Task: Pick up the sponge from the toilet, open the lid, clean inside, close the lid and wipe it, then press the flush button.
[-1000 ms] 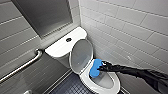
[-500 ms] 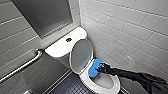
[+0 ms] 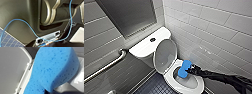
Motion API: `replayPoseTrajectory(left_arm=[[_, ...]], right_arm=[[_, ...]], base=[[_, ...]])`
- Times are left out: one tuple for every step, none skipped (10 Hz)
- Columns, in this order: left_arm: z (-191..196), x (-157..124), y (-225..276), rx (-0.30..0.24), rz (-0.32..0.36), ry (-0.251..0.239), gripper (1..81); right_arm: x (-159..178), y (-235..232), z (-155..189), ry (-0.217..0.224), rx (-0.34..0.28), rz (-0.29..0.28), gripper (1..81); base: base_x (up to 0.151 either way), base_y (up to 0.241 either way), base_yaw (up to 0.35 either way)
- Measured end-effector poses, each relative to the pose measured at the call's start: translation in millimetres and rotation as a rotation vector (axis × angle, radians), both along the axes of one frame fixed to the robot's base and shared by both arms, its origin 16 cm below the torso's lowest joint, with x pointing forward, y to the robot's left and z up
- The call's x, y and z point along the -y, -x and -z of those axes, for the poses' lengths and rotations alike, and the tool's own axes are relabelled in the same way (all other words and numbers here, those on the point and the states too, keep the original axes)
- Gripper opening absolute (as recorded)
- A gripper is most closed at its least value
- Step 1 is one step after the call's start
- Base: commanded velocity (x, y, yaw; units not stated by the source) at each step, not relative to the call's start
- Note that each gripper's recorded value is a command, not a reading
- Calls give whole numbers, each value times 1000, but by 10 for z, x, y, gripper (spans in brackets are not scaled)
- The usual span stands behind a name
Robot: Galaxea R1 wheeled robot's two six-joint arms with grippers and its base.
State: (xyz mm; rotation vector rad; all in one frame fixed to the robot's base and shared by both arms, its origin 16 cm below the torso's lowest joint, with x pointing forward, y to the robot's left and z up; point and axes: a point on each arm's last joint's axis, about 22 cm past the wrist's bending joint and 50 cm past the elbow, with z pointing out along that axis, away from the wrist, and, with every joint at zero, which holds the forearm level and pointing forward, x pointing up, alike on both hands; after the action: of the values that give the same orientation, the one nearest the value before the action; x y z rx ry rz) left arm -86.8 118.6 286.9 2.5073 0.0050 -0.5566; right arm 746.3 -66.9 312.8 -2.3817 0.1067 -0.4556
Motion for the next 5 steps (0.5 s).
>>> replayPoseTrajectory(left_arm=[[-2, 5, 1, 0, 0, 0, 811], [-5, 42, -5, 1, -2, 5, 811], [-9, 74, -12, 2, -4, 9, 811], [-7, 70, -14, 2, -4, 8, 811], [-9, 71, -10, 1, -4, 8, 811]], right_arm=[[81, 41, -81, -19, -3, -3, 10], [247, 72, -147, -29, -5, 3, 10], [546, 101, -143, -19, -8, 32, 10], [814, 286, -37, -3, -31, 57, 10], [966, 568, 123, 3, -63, 82, 10]], base=[[0, 0, 0], [0, 0, 0], [0, 0, 0], [0, 0, 0], [0, 0, 0]])
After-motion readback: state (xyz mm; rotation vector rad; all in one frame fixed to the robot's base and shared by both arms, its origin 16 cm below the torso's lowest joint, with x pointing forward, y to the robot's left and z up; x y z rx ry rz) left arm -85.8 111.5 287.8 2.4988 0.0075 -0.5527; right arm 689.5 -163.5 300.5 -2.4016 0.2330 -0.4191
